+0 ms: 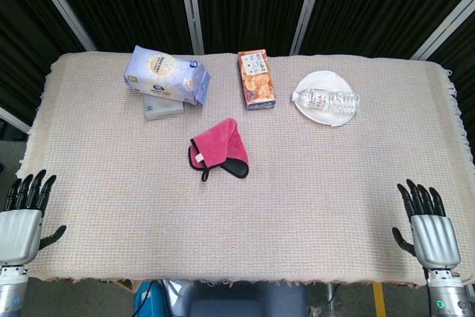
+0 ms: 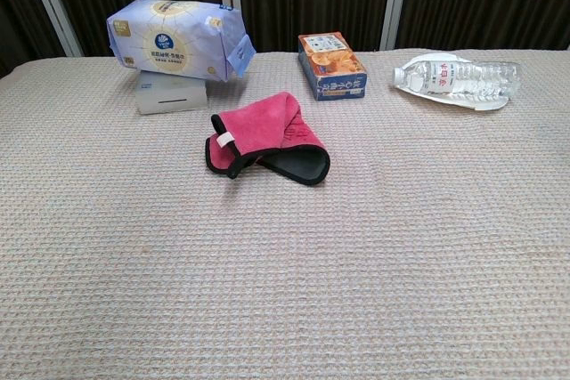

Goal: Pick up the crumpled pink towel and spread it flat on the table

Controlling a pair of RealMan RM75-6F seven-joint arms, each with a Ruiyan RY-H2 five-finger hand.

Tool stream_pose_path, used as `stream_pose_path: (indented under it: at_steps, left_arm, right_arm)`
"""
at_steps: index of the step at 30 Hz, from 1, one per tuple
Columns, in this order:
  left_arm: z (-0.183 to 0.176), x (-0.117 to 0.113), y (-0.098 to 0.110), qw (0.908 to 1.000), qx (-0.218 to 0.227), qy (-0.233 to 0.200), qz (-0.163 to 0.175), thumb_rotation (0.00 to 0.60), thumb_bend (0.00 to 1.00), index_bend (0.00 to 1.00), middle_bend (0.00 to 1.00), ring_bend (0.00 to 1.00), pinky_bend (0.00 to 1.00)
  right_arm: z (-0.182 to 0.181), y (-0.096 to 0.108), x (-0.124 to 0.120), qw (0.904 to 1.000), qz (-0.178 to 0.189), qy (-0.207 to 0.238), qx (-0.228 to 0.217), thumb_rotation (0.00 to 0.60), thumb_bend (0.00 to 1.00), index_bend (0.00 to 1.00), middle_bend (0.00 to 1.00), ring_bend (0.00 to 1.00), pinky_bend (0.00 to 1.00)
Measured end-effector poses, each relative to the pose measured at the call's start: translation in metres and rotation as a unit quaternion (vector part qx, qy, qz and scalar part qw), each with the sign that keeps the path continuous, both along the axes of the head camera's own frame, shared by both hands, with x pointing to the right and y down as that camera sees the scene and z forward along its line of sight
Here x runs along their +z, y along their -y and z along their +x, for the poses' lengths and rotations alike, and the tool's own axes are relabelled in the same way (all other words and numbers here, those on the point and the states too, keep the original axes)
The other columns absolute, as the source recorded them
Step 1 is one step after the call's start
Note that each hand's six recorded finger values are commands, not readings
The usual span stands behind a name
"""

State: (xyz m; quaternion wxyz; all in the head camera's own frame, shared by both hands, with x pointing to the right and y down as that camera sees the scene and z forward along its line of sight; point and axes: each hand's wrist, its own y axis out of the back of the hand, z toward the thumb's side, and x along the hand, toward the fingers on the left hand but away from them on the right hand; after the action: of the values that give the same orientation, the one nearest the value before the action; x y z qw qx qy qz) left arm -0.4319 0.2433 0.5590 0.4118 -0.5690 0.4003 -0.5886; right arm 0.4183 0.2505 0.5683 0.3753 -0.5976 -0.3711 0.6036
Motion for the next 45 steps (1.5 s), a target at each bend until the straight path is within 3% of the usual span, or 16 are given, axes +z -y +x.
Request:
stream_pose_path:
  at_steps: [14,20,28,36,45]
  left_arm:
    - [0.01,0.01,-0.002,0.9997,0.02,-0.002,-0.013,0.6,0.07,0.03,0.0,0.0,0.0]
    - [0.036,0.026,0.009,0.9983,0.048,-0.025,-0.024,0.6,0.07,0.06,0.0,0.0,0.0]
    - [0.098,0.053,0.054,0.9931,0.116,-0.014,-0.011,0.6,0.07,0.08,0.01,0.0,0.0]
    - [0.177,0.092,0.102,0.9875,0.156,-0.011,-0.016,0.6,0.18,0.14,0.04,0.0,0.0]
    - [0.243,0.129,0.119,0.9782,0.206,0.016,-0.023,0.6,0.23,0.17,0.06,0.0,0.0]
  right_arm:
    - [0.0,-0.001,-0.001,1.0,0.0,0.002,0.003,0.6,0.31,0.0,0.0,0.0,0.0]
    - [0.001,0.0,-0.002,1.0,0.005,0.001,0.002,0.6,0.31,0.0,0.0,0.0,0.0]
    - [-0.001,0.007,-0.009,0.9995,0.023,0.019,0.009,0.6,0.31,0.0,0.0,0.0,0.0]
    - [0.004,0.01,-0.007,0.9995,0.024,0.013,0.018,0.6,0.31,0.0,0.0,0.0,0.0]
    - [0.012,0.015,-0.003,0.9991,0.023,0.01,0.033,0.6,0.31,0.0,0.0,0.0,0.0]
